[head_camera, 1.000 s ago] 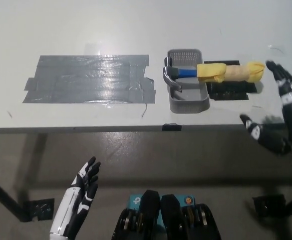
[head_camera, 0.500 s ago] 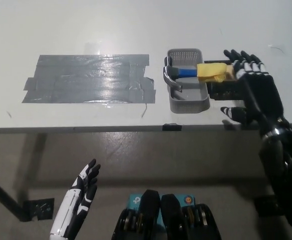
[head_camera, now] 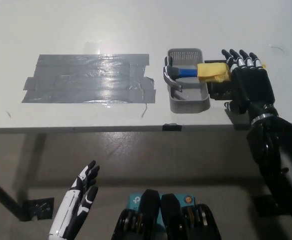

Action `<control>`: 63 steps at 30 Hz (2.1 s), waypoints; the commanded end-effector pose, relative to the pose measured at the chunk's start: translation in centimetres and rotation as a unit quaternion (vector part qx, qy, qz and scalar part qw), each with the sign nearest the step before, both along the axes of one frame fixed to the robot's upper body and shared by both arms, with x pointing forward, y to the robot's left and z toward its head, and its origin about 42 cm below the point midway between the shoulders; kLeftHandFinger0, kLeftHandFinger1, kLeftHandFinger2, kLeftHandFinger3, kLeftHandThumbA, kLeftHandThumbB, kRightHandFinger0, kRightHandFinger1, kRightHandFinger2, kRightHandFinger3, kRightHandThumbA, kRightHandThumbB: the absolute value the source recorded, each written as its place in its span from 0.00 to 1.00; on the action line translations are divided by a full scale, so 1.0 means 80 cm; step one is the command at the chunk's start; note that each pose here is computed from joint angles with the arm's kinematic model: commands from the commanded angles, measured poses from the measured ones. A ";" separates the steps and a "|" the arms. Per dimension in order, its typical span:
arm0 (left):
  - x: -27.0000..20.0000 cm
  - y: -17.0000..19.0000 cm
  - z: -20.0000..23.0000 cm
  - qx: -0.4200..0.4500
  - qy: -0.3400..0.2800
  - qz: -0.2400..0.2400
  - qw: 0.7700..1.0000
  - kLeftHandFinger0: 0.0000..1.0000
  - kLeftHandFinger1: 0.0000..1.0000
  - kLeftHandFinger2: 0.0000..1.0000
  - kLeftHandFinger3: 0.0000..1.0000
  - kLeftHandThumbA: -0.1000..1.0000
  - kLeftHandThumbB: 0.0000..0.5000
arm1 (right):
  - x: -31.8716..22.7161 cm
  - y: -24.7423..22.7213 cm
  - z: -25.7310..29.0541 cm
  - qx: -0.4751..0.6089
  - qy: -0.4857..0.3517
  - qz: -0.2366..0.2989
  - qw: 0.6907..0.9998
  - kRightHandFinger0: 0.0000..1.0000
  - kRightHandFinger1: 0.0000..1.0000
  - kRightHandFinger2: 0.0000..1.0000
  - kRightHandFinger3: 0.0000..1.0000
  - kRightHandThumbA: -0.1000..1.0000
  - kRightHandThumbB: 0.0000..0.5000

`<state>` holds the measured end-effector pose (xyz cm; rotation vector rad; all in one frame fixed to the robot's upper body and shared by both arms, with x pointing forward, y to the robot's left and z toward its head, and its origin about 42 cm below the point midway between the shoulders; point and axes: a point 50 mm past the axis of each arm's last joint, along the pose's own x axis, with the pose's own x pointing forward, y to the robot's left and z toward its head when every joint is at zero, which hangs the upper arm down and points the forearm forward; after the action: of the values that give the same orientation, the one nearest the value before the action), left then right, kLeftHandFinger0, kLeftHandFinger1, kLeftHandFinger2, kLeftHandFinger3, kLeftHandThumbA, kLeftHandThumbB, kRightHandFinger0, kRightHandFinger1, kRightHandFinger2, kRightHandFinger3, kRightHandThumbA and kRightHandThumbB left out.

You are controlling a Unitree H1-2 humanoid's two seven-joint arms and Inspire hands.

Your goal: The robot picks the hammer with right hand and hits the black area on the desk and places it back.

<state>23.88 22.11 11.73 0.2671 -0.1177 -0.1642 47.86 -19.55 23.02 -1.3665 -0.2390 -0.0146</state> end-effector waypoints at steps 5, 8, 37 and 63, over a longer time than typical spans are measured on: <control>-0.002 0.001 0.002 0.004 0.003 -0.013 1.000 1.00 1.00 1.00 1.00 0.95 0.13 | 0.022 0.016 0.039 -0.007 -0.050 -0.010 0.999 1.00 1.00 1.00 1.00 1.00 0.74; -0.002 0.000 0.000 0.010 0.002 -0.020 1.000 1.00 1.00 1.00 1.00 0.94 0.09 | 0.022 0.023 0.034 -0.001 -0.058 -0.015 0.998 1.00 1.00 1.00 1.00 1.00 0.73; 0.005 -0.003 0.004 0.010 -0.003 -0.036 0.999 1.00 1.00 1.00 1.00 0.96 0.08 | 0.055 0.043 0.036 -0.021 -0.080 -0.053 0.995 1.00 1.00 1.00 1.00 1.00 0.49; 0.013 -0.004 0.016 0.023 -0.012 -0.049 0.998 0.96 0.91 0.93 1.00 1.00 0.12 | 0.083 -0.040 0.036 -0.039 -0.238 0.031 0.970 0.00 0.31 0.79 0.74 0.00 0.40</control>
<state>24.23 21.73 11.49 0.2776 -0.0974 -0.2244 52.17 -21.72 18.01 -1.5338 -0.2885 -0.1673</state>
